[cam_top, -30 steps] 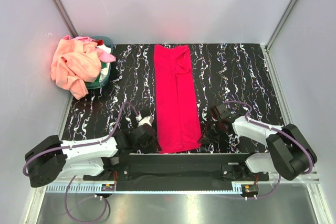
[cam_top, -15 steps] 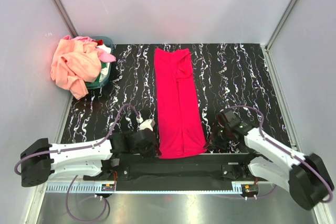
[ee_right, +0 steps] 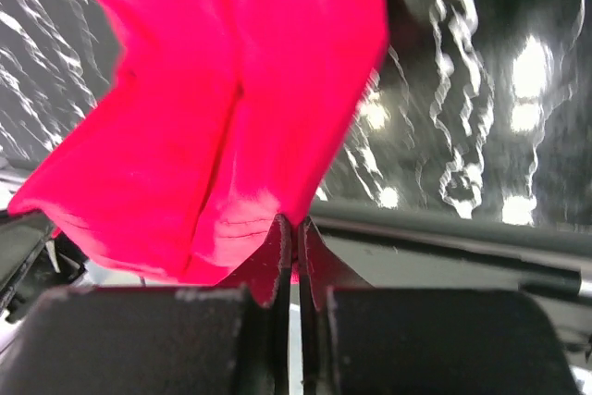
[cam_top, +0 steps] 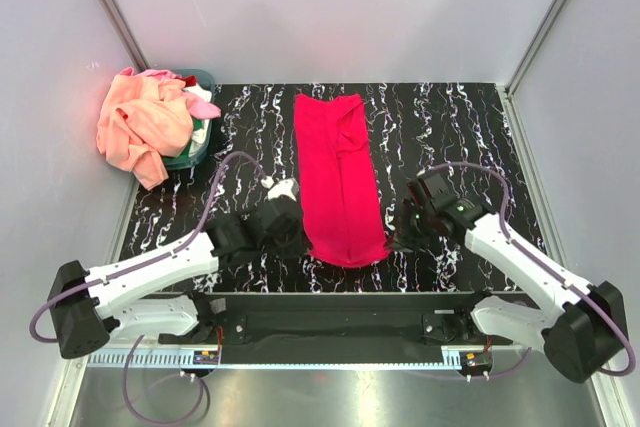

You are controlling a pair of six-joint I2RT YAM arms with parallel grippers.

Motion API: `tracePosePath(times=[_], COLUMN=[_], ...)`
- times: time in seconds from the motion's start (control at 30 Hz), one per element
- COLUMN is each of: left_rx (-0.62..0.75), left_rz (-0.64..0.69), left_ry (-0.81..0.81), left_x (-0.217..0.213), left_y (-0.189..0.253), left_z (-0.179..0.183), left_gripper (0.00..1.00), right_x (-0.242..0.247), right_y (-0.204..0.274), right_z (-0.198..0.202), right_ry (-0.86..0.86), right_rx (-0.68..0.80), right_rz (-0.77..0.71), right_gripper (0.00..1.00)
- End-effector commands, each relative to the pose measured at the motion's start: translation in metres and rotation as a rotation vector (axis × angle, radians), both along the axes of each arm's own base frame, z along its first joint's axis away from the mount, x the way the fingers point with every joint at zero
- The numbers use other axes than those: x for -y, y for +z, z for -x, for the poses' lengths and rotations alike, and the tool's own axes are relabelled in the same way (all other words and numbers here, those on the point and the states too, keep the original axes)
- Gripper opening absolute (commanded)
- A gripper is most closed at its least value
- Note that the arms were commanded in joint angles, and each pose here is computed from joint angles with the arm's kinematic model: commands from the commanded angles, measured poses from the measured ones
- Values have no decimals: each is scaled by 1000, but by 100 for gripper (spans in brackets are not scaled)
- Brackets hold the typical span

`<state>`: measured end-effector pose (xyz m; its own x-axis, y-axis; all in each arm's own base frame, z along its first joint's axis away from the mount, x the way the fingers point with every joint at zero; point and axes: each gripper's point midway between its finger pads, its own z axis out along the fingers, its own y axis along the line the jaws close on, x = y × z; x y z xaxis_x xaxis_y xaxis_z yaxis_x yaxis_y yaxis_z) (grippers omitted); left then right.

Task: Fold and stack the t-shirts
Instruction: Fold the tshirt

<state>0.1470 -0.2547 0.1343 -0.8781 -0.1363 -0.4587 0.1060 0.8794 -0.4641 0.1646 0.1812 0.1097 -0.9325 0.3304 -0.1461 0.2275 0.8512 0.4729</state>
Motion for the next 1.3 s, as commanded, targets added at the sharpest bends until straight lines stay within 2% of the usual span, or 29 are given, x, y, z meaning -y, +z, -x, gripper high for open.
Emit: tracePosePath(times=[0.0,0.3,0.5,0.73,1.0,1.27], left_rx=[56,93,94,50,4,-59], left_rz=[-31,-65,-103,-113,-110,-132], left_ry=[-17,-5,-17,-34,-9,18], left_x=[-6,-11,-15,-12,-16,-25], left_y=[18,41,49,36,17,-12], left_z=[-31,-107,-161,-206,-234,-257], left_gripper=[0,0,0,0,0,0], right_x=[1,-5,1,-4,-23,-23], right_y=[15,58,63,39,34,-5], right_z=[-31,-132,-192,-231,-265,-286], right_ry=[24,28,38,49,65,57], right_rx=[89,230,250,192,190,120], right_rz=[85,143,164,158,117,139], right_gripper=[0,0,0,0,0,0])
